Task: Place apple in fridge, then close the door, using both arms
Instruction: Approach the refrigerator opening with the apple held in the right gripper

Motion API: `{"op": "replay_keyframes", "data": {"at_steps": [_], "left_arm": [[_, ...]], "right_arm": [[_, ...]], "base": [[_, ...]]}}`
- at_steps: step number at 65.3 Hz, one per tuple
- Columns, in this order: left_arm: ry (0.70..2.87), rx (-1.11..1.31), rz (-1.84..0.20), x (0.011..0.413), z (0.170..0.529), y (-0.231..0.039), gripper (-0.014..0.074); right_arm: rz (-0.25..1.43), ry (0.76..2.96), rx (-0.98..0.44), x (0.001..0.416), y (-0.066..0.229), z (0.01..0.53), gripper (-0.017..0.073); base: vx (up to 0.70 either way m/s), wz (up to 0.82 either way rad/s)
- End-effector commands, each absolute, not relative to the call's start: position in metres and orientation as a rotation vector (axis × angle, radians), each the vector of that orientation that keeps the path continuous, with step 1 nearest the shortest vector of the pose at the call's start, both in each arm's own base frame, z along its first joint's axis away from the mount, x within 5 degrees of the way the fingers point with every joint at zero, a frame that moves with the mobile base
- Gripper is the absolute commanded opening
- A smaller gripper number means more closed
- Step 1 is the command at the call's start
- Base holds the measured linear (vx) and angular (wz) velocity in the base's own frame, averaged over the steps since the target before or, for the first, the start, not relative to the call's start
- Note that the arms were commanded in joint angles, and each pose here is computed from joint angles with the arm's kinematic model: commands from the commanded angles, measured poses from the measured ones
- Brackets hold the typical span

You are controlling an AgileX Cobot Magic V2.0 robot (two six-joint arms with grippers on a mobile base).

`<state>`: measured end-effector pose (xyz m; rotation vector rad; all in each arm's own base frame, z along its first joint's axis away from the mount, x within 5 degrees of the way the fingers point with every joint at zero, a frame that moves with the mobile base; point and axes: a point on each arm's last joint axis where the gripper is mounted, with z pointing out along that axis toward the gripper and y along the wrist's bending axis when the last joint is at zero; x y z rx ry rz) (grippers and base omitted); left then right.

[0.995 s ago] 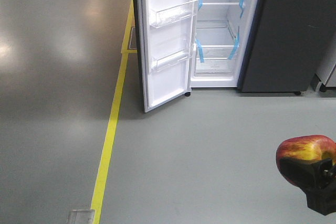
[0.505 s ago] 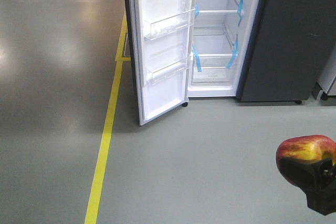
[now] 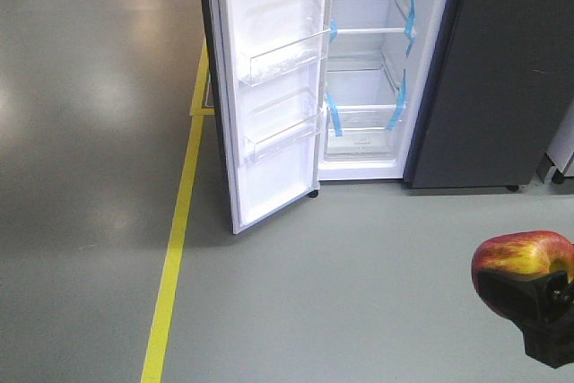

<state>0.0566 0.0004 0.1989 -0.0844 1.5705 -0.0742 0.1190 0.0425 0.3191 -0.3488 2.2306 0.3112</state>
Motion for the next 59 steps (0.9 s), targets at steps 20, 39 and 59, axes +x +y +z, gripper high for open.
{"op": "replay_keyframes", "data": {"at_steps": [20, 39, 59], "left_arm": [[1.506, -0.085, -0.090, 0.0564, 0.1973, 0.0000, -0.0006], [1.506, -0.085, -0.090, 0.0564, 0.1973, 0.0000, -0.0006], [1.506, -0.085, -0.090, 0.0564, 0.1973, 0.0000, -0.0006]], "right_arm": [[0.315, 2.139, -0.324, 0.1226, 0.0426, 0.3326, 0.0162], [0.315, 2.139, -0.324, 0.1226, 0.0426, 0.3326, 0.0162], [0.315, 2.139, -0.324, 0.1226, 0.0426, 0.3326, 0.0162]], "base": [[0.13, -0.01], [0.11, 0.02], [0.10, 0.03]]}}
